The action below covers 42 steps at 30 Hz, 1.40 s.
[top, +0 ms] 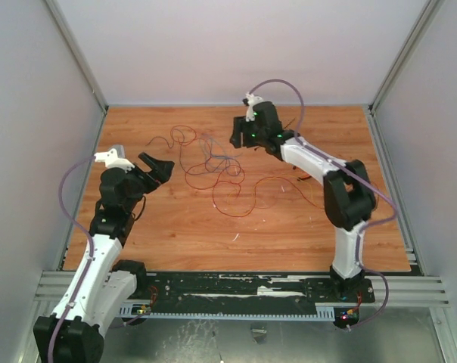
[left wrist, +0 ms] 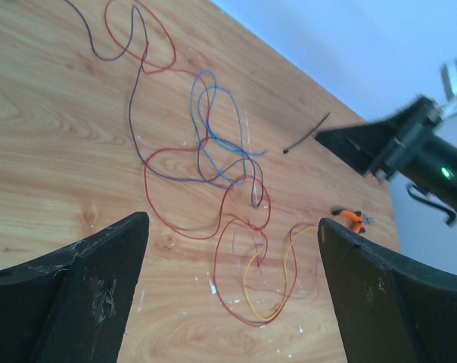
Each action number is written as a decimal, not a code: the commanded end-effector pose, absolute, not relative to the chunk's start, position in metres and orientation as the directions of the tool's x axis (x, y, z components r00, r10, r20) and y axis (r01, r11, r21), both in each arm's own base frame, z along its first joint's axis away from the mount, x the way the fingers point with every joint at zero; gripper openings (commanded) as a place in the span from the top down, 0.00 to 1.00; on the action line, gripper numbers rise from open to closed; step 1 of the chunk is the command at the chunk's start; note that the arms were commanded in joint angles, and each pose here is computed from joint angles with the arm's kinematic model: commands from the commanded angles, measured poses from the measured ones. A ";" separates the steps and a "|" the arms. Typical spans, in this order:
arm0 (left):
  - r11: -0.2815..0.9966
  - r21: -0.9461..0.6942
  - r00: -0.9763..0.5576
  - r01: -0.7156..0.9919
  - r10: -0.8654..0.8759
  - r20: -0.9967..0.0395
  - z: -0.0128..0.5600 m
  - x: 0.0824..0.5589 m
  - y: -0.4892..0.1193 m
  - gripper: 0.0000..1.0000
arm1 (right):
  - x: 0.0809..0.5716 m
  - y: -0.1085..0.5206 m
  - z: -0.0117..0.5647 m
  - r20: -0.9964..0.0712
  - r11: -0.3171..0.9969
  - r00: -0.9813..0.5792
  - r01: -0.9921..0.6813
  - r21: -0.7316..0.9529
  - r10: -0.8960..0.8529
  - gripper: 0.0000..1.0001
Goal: Zip-tie the wires
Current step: Straighten the cable at the center of the board, then pick up the cable at the center of the board.
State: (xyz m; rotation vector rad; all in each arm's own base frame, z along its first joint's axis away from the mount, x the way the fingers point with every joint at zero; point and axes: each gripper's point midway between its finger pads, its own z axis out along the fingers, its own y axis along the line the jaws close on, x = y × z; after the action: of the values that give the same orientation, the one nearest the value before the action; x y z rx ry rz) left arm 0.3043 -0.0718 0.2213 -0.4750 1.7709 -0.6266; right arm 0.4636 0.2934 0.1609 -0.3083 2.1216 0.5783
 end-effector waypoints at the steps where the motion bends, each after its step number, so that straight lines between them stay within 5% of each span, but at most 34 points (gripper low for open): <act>1: 0.755 -0.653 -0.359 0.063 -0.593 -0.720 0.211 0.297 -0.082 0.02 | 0.492 0.342 0.153 -0.828 0.788 -0.560 -0.527 0.318 -0.041 0.39; 15: 0.755 -0.653 -0.378 0.051 -0.591 -0.713 0.196 0.298 -0.080 0.02 | 0.523 0.395 0.067 -0.769 0.759 -0.616 -0.579 0.297 -0.169 0.42; 18: 0.752 -0.658 -0.384 0.051 -0.593 -0.708 0.194 0.299 -0.081 0.02 | 0.518 0.399 0.059 -0.763 0.752 -0.620 -0.587 0.299 -0.181 0.54; 22: 0.749 -0.661 -0.388 0.049 -0.596 -0.703 0.192 0.300 -0.082 0.02 | 0.520 0.400 0.068 -0.775 0.753 -0.607 -0.591 0.291 -0.177 0.87; 25: 0.746 -0.664 -0.388 0.054 -0.597 -0.702 0.193 0.302 -0.083 0.02 | 0.527 0.404 0.110 -0.819 0.747 -0.549 -0.613 0.256 -0.169 1.00; 34: 0.742 -0.663 -0.393 0.097 -0.583 -0.711 0.211 0.318 -0.088 0.02 | 0.537 0.396 0.347 -0.992 0.732 -0.123 -0.677 0.081 -0.003 1.00; 42: 0.730 -0.659 -0.316 0.181 -0.592 -0.742 0.263 0.347 -0.090 0.02 | 0.499 0.367 0.496 -0.968 0.735 0.220 -0.675 -0.058 0.125 1.00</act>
State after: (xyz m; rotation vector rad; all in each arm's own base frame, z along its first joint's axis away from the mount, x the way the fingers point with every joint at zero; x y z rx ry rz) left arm 0.3277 -0.0875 0.2095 -0.4100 1.8675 -0.7671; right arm 0.5210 0.3817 0.4102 -0.5511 1.4688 0.6352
